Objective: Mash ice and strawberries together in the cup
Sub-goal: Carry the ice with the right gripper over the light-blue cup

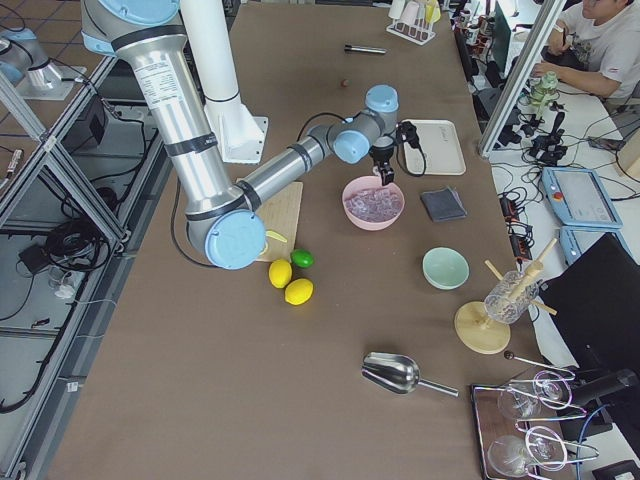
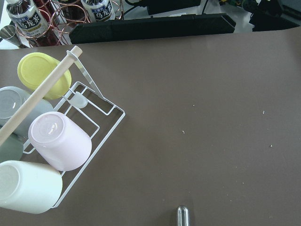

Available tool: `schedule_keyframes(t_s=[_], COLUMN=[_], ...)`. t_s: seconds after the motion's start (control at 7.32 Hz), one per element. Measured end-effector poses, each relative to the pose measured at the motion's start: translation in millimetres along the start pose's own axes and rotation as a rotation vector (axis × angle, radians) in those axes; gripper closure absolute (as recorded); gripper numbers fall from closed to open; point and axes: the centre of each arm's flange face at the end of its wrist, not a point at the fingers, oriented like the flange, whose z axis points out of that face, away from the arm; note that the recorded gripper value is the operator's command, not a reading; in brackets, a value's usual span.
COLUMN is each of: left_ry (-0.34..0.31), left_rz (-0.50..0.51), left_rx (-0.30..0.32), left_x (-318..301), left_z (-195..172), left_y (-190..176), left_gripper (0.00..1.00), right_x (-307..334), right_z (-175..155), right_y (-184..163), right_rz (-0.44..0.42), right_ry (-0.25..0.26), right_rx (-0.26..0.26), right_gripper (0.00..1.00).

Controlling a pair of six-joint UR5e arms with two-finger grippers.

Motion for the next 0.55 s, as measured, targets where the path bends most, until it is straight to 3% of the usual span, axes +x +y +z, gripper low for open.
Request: schedule_keyframes(t_s=[0.27, 0.55], left_ry=[0.004, 0.013], left_rz=[-0.004, 0.015], left_rx=[0.002, 0.002], left_x=[3, 15], left_z=[0, 2], left_y=[-2, -4], left_gripper=[0.03, 0.03], right_x=[-118, -224], right_z=[-17, -9], right_y=[-10, -14], right_rz=[0.096, 0.178], right_ry=[-0.016, -0.018], right_rx=[0.014, 0.05], right_gripper=[1.0, 1.0])
